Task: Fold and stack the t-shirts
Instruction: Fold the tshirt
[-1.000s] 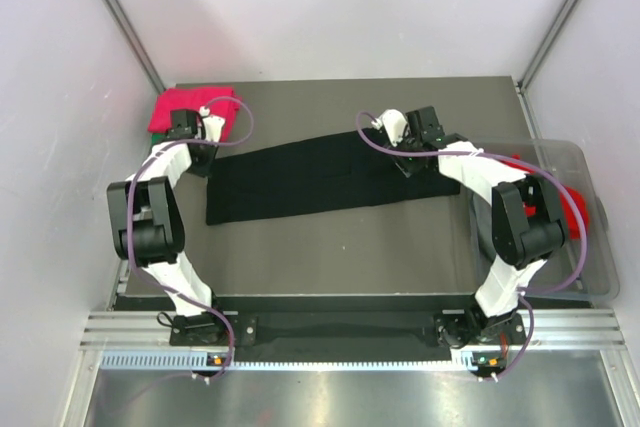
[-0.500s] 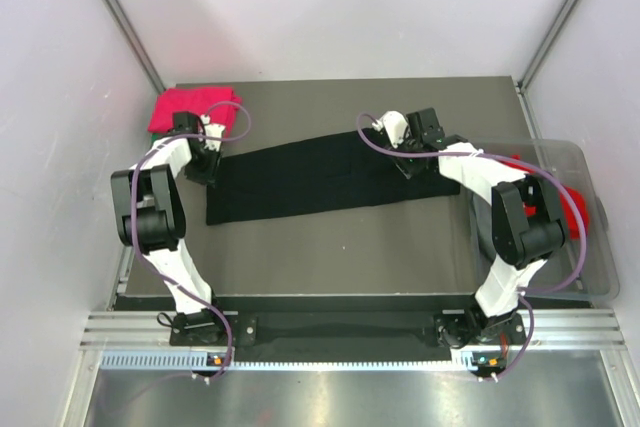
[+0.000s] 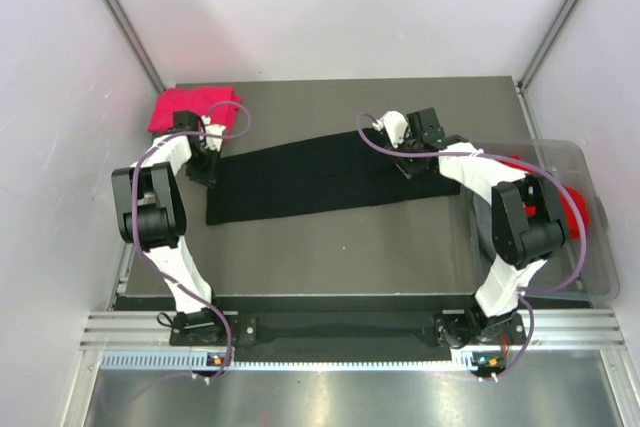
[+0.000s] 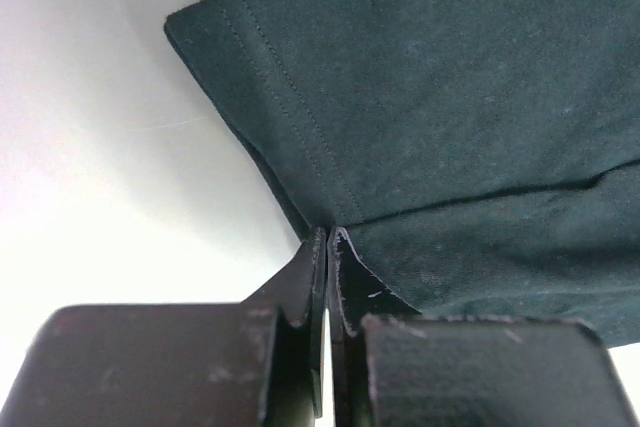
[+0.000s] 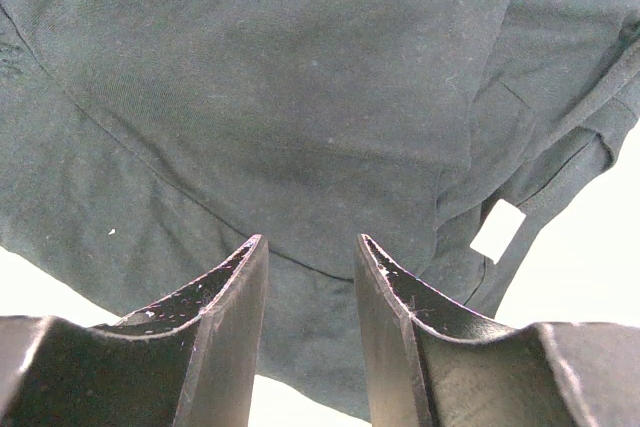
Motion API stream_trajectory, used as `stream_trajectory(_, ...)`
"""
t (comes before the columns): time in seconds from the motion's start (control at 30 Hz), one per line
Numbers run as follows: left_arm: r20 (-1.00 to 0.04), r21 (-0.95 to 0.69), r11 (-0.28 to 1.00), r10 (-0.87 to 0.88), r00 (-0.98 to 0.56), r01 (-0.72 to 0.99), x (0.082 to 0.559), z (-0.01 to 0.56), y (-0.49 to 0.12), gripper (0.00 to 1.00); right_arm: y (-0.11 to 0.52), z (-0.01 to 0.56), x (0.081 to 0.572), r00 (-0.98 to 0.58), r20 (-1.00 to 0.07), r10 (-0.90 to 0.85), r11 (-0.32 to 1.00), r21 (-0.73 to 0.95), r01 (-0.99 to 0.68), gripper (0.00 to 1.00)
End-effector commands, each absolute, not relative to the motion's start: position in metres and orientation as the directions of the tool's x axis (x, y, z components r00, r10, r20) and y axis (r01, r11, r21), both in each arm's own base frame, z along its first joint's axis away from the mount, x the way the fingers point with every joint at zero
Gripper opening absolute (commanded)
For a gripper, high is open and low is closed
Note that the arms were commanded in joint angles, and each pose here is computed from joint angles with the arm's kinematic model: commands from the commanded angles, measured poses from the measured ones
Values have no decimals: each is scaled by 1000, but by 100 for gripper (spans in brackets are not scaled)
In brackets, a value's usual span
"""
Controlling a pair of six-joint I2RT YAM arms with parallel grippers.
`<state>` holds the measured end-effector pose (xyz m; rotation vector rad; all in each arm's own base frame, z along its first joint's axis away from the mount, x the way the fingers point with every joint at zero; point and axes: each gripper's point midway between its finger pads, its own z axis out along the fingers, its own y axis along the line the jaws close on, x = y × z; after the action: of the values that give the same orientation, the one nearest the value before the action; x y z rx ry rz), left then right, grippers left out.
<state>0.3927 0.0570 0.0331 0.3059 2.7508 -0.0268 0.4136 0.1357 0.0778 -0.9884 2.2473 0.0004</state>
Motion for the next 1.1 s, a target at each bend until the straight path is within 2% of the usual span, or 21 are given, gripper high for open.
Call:
stream_trajectory(0.0, -418, 28, 982, 182, -890, 187, 403, 50, 60, 0, 131, 84, 422, -477, -605, -638, 727, -267, -633, 40)
stream_trajectory(0.27, -562, 186, 977, 194, -804, 106, 424, 83, 83, 0, 128, 83, 423, -478, -605, -636, 731, -276, -624, 40)
stream_trajectory(0.4, -560, 201, 976, 184, -808, 83, 422, 81, 87, 0, 127, 83, 423, -479, -605, -636, 732, -276, -623, 40)
stream_trajectory(0.47, -555, 197, 978, 175, -814, 76, 422, 79, 87, 11, 127, 83, 423, -480, -604, -636, 732, -276, -623, 40)
stream_trajectory(0.53, -554, 198, 978, 167, -815, 65, 422, 77, 88, 30, 127, 83, 423, -480, -604, -636, 732, -277, -622, 40)
stream_trajectory(0.67, -583, 200, 978, 164, -796, 55, 422, 83, 88, 38, 123, 85, 424, -483, -604, -635, 739, -292, -607, 40)
stream_trajectory(0.8, -619, 210, 974, 195, -760, 78, 420, 99, 84, 42, 102, 96, 436, -512, -620, -594, 792, -344, -504, 40)
stream_trajectory(0.93, -648, 173, 942, 329, -686, 288, 404, 112, 42, 45, 71, 122, 451, -558, -679, -477, 876, -318, -361, 41)
stream_trajectory(1.07, -570, 219, 777, 592, -569, 590, 359, 102, 3, 49, 60, 122, 448, -608, -661, -440, 891, -240, -385, 43)
